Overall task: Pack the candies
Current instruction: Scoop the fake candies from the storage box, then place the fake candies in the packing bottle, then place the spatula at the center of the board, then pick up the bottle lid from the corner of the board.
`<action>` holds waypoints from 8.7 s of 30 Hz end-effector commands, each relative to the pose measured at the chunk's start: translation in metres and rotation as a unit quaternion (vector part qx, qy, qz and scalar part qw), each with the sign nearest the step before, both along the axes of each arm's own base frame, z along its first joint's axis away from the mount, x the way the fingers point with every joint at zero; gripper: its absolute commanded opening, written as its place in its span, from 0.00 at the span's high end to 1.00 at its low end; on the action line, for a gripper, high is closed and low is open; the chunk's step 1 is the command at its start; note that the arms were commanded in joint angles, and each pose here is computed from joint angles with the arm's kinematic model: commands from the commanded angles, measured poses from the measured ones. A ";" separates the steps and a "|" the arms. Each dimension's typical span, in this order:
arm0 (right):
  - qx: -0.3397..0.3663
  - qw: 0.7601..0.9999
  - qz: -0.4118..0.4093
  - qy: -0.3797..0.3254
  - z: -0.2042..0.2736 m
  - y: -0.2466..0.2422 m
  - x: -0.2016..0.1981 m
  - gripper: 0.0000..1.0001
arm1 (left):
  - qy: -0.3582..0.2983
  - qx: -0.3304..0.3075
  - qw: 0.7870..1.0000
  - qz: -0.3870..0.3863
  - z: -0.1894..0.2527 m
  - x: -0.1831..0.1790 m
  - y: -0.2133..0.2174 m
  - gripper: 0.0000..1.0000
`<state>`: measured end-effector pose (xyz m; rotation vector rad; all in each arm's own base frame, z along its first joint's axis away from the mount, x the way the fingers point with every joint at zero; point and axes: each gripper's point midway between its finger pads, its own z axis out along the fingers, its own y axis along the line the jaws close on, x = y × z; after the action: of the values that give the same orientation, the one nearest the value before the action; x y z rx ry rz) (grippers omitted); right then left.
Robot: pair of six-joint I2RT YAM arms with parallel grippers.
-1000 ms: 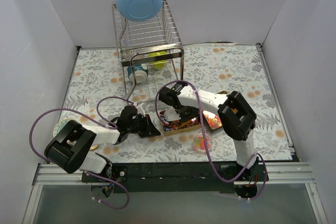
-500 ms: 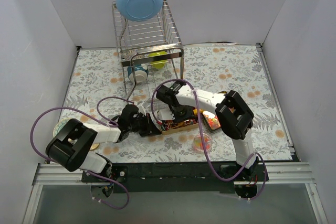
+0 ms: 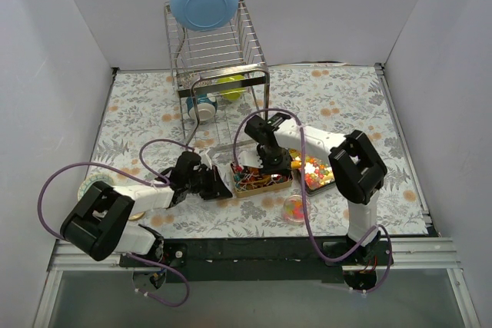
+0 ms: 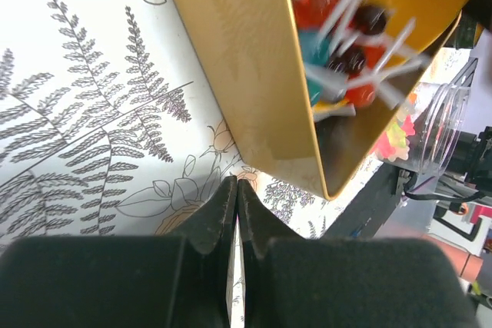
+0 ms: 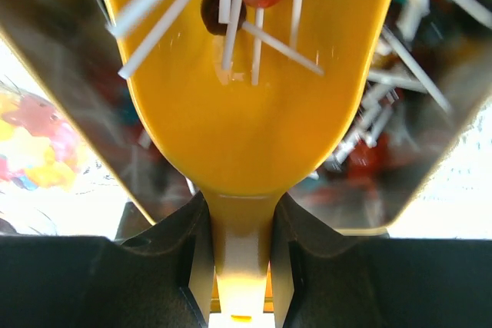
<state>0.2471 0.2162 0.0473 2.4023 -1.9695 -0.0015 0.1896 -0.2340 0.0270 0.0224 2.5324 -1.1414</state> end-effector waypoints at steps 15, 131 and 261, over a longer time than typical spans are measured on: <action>0.180 0.983 -0.017 -0.030 0.037 -0.020 0.007 0.99 | -0.057 0.007 0.998 -0.014 0.022 0.017 0.005 1.00; 0.142 0.800 -0.580 -0.062 0.019 -0.290 0.190 0.99 | -0.100 -0.026 0.977 -0.188 0.071 -0.012 -0.006 0.46; 0.227 0.885 -0.406 0.009 0.133 -0.105 0.100 0.02 | -0.069 0.454 0.842 -0.282 0.035 -0.007 0.252 0.06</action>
<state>0.3531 0.1097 0.1634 1.4442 -3.0328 -0.5459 0.2077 -0.0104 0.0694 1.1049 2.6191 -0.1423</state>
